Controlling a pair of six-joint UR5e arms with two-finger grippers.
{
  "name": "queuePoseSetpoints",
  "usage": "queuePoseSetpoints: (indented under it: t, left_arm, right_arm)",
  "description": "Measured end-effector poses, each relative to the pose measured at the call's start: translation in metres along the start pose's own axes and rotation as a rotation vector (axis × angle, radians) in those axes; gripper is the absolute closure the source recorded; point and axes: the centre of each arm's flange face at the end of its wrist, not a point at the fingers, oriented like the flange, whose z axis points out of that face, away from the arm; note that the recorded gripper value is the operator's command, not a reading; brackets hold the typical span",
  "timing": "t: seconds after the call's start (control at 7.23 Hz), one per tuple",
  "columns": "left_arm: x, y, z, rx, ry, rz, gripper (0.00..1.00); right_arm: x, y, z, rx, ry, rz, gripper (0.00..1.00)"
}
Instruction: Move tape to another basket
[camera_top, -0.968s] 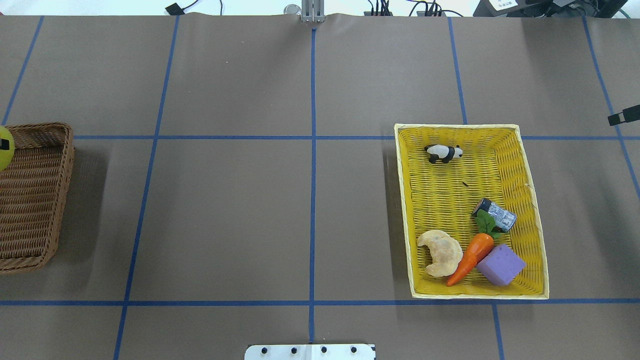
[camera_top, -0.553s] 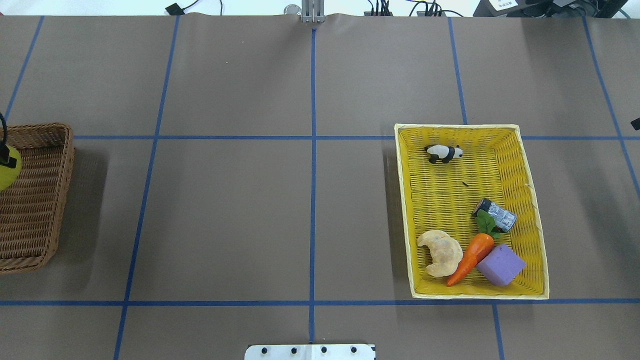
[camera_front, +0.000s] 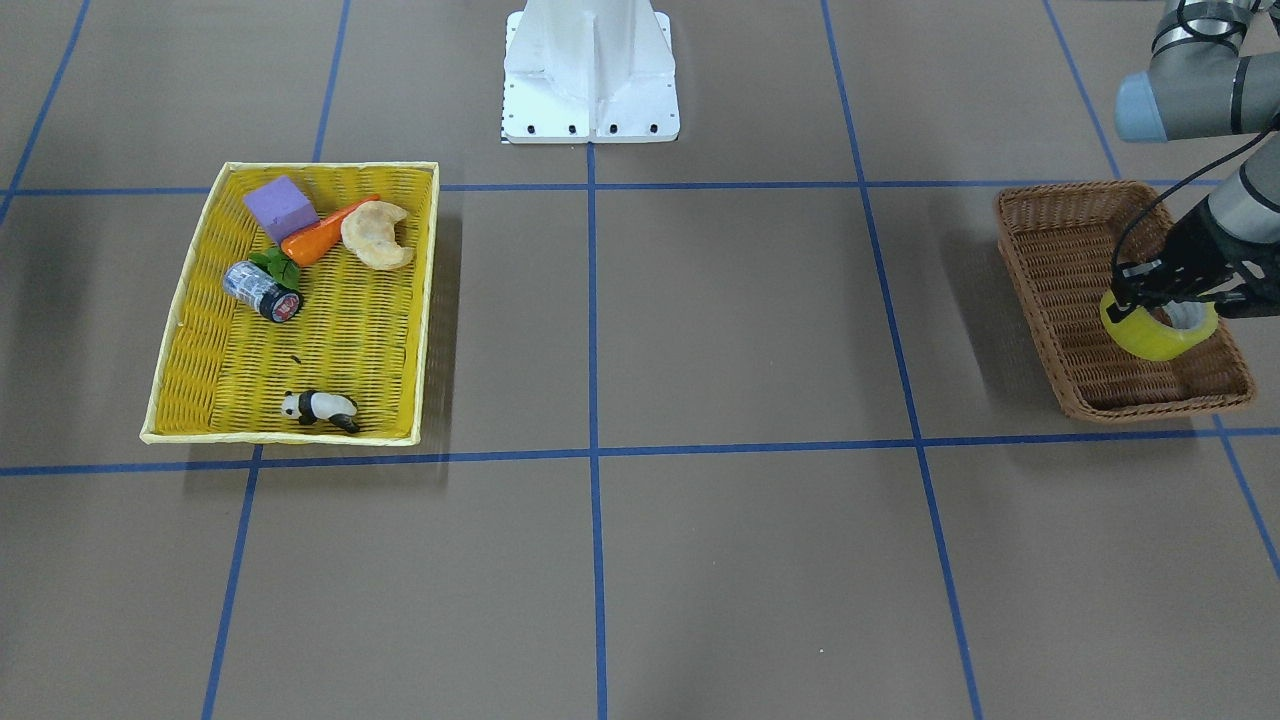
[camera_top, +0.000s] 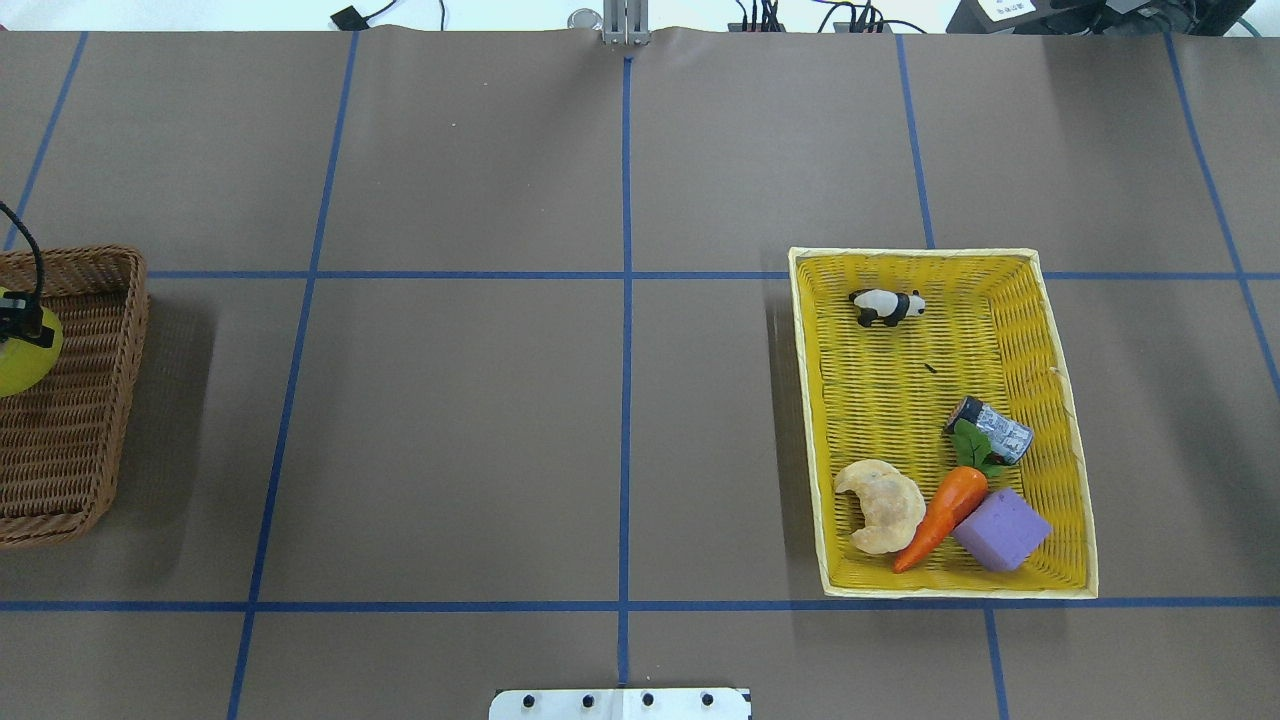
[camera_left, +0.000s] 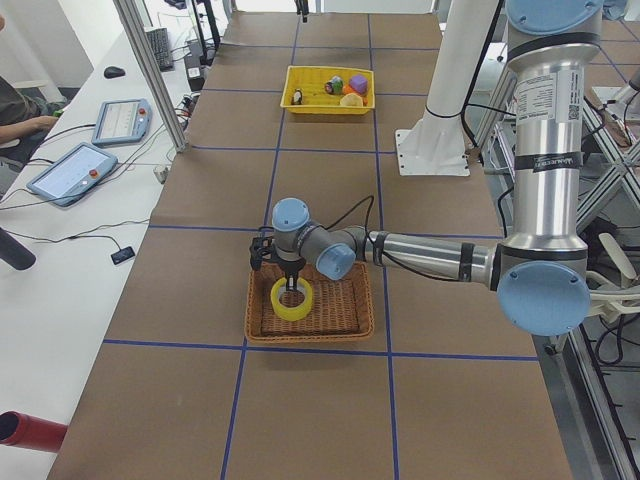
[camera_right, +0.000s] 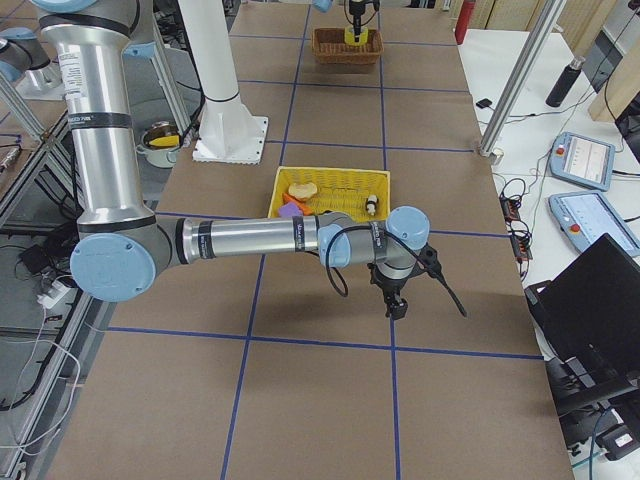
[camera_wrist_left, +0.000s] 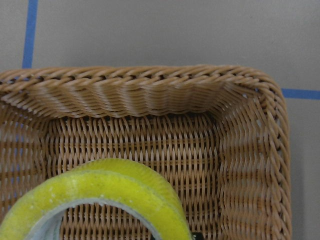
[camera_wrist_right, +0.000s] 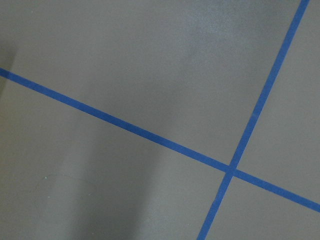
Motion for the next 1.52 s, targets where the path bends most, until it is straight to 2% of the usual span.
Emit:
queuePoseSetpoints:
  t: [0.41,0.83,0.97,1.11,1.24,1.52]
  left_arm:
    - [0.011,0.003,0.018,-0.029,-0.005,0.019,1.0]
    - [0.017,0.007,0.027,-0.048,-0.006,0.03,0.98]
    - [0.018,0.008,0.028,-0.051,-0.006,0.032,0.71]
    - [0.019,0.009,0.03,-0.055,-0.007,0.037,0.57]
    - [0.019,0.011,0.033,-0.06,-0.008,0.043,0.47]
    - [0.018,0.012,0.035,-0.063,-0.011,0.05,0.46]
  right_arm:
    - [-0.022,0.021,-0.021,-0.029,0.005,0.029,0.0]
    - [-0.019,0.033,-0.035,-0.013,0.014,0.049,0.0]
    - [-0.018,0.036,-0.039,-0.006,0.016,0.053,0.0]
    - [-0.018,0.036,-0.041,0.0,0.016,0.054,0.0]
    - [-0.019,0.035,-0.043,0.004,0.014,0.052,0.0]
    - [-0.021,0.032,-0.045,0.011,0.011,0.049,0.0]
